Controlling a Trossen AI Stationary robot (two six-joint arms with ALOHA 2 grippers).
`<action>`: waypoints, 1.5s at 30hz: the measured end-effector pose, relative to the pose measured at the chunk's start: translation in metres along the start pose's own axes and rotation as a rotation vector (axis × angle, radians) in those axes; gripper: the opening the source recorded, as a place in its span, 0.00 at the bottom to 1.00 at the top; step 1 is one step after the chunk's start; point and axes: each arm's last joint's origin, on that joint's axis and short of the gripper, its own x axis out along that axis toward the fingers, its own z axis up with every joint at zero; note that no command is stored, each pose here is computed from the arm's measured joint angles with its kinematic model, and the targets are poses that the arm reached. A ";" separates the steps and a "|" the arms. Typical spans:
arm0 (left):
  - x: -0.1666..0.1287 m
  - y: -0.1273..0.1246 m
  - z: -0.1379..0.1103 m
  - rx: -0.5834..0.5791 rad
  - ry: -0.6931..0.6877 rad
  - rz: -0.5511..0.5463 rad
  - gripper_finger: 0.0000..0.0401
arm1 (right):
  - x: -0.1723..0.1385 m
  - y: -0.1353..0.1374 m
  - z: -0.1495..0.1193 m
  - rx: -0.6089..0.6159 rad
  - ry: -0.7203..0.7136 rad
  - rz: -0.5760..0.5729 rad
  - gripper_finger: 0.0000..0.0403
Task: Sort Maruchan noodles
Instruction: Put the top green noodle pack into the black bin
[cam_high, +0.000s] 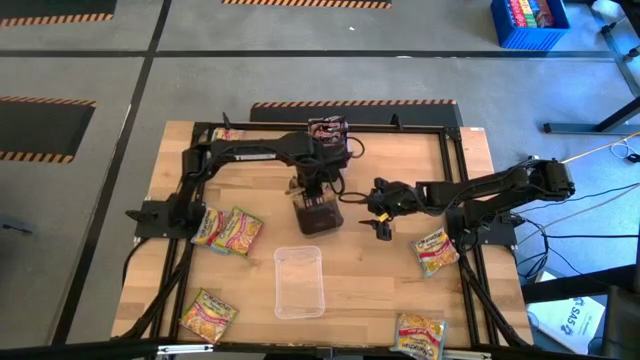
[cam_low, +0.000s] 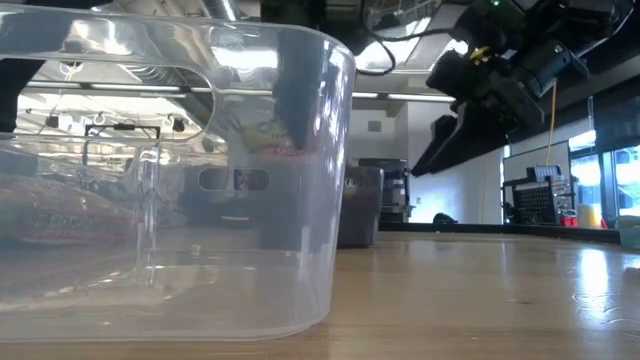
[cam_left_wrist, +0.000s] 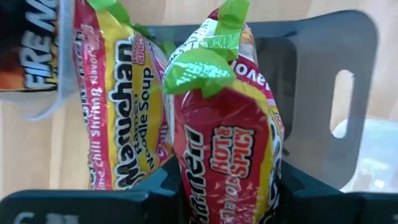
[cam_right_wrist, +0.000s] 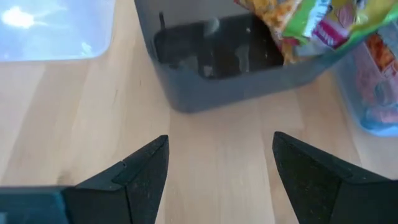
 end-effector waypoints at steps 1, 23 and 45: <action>0.002 0.000 0.000 -0.001 0.014 0.001 0.29 | 0.000 0.000 -0.001 0.000 -0.004 -0.003 0.67; 0.027 0.008 -0.005 0.063 0.186 0.065 0.30 | 0.000 0.000 0.004 -0.002 -0.074 0.009 0.67; 0.008 0.006 -0.014 0.069 0.316 0.134 0.30 | 0.000 0.000 0.004 -0.003 -0.073 0.009 0.67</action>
